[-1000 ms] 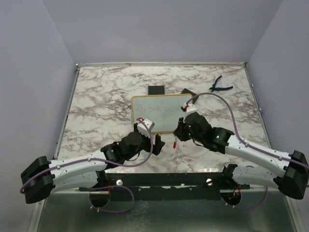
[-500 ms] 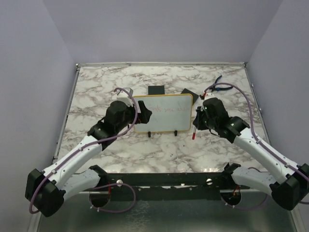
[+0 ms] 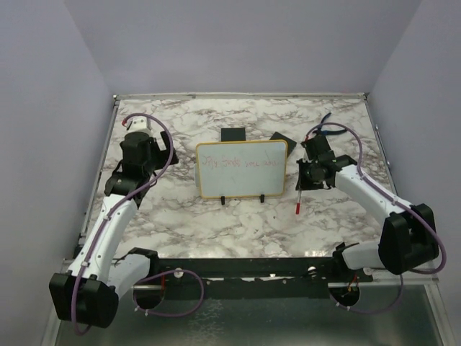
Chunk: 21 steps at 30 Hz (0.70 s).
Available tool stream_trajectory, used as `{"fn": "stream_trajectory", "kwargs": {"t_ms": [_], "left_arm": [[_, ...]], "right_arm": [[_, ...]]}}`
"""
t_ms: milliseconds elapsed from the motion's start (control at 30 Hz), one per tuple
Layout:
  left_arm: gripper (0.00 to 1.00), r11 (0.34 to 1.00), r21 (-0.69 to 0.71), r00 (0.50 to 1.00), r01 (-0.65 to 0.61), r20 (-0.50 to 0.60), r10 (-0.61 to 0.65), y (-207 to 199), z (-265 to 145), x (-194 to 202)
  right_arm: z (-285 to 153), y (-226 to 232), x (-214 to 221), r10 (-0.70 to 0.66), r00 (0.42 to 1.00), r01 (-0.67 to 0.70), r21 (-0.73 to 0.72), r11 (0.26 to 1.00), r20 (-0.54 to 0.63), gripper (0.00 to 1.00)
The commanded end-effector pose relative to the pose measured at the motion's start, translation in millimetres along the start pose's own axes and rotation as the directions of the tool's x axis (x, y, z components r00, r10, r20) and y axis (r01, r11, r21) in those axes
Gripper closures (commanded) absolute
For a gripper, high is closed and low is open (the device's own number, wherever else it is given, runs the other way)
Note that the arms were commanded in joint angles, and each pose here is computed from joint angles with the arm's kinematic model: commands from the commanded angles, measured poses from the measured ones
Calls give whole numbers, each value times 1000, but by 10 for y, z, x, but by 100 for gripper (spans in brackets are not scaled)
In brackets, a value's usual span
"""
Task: Write a sentence on the whiteboard
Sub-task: Place the whiteboard marker at the center of the board.
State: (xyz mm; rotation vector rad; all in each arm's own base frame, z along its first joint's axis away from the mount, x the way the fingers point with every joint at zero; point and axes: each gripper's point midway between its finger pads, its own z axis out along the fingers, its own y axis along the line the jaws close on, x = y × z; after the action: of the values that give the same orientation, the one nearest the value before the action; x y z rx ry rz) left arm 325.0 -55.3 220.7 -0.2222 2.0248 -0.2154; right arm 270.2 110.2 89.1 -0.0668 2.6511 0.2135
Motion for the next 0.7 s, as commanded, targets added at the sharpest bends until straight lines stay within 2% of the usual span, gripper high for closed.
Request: {"fn": "stream_trajectory", "kwargs": {"t_ms": [0,100,233,333,467,533,567,667], "left_arm": [[1,965,-242,992,-104,44,118,478,-92,-167],[1,958,-271,989,-98,77,123,551,-119,-164],[1,959,-265,989,-103,73,127,560,-113,-99],[1,962,-254,989,-104,71,126,549,-119,-79],[1,962,-250,989,-107,74,129,543,-130,-81],[1,963,-248,989,-107,77,129,541,-135,-86],[1,963,-248,989,-107,78,129,539,-136,-89],[1,965,-239,989,-105,73,126,527,-121,-74]], "right_arm": [[92,-245,25,-19,998,23,85,996,-52,99],[134,-285,-25,-1,999,4,76,997,-34,96],[241,-307,-29,-4,998,9,80,997,-58,87],[317,-305,-58,-7,998,13,80,997,-67,71],[343,-317,-134,-2,1000,3,88,996,-19,59],[328,-323,-178,4,1000,-5,92,996,16,32],[307,-324,-209,6,999,-9,92,996,37,22],[217,-299,-333,21,992,-31,75,997,125,13]]}}
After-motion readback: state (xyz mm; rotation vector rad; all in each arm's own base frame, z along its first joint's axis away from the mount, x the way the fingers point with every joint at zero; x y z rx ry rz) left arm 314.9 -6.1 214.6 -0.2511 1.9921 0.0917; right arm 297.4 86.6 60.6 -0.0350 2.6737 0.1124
